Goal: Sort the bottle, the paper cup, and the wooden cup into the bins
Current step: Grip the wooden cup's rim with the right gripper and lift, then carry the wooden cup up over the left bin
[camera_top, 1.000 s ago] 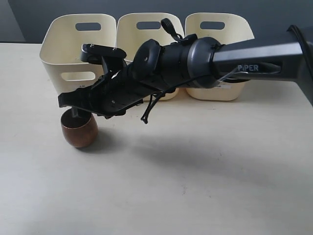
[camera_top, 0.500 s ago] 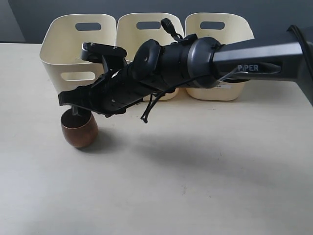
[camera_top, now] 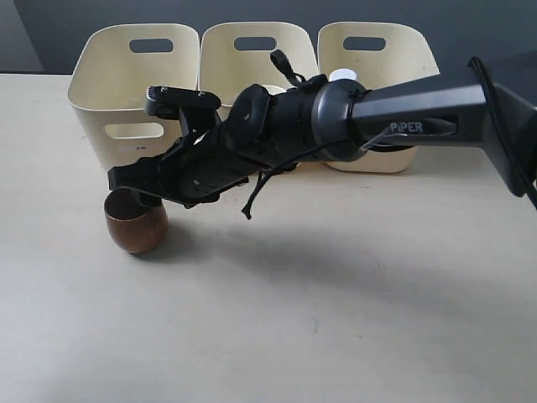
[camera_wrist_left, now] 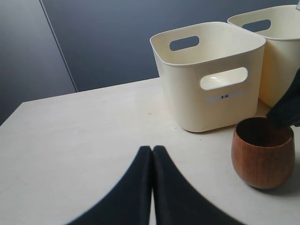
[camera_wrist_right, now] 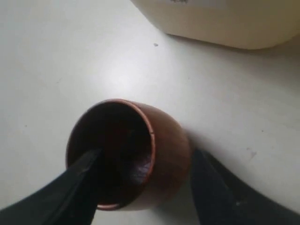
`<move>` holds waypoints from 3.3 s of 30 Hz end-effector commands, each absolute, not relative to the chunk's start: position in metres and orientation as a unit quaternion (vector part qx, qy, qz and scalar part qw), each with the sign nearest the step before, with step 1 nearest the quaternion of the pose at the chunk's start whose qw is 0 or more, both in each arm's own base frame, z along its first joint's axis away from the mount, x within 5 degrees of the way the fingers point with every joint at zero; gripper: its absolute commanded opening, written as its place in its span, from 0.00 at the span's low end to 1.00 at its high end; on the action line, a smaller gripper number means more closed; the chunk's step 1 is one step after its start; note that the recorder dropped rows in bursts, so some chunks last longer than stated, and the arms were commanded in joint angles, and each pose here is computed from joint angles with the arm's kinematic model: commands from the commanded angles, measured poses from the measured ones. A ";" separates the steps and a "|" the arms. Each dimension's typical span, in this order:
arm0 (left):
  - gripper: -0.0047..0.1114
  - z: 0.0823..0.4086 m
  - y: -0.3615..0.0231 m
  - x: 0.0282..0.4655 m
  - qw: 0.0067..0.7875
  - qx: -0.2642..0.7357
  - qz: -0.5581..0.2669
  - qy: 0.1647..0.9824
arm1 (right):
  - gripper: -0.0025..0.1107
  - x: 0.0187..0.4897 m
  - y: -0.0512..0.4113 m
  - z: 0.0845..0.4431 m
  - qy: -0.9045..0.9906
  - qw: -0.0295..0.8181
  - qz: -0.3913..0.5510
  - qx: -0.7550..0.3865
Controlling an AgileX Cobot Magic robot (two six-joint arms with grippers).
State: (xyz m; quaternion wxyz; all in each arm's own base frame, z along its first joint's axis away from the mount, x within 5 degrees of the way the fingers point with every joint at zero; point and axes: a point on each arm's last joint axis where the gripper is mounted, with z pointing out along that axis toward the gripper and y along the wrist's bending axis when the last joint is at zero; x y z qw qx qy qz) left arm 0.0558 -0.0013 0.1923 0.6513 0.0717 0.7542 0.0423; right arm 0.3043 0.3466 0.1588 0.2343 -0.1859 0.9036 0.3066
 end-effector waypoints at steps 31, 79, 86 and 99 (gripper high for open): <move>0.04 0.192 -0.001 0.056 0.653 0.072 0.041 0.753 | 0.01 0.303 0.351 0.143 0.912 0.202 0.308 -0.178; 0.04 0.192 -0.001 0.056 0.653 0.072 0.041 0.753 | 0.01 0.403 0.323 0.258 0.832 0.418 0.359 -0.067; 0.04 0.192 -0.001 0.056 0.653 0.072 0.041 0.753 | 0.10 0.408 0.326 0.240 0.838 0.415 0.345 -0.075; 0.04 0.192 -0.001 0.056 0.653 0.072 0.041 0.753 | 0.46 0.403 0.330 0.239 0.846 0.390 0.352 -0.087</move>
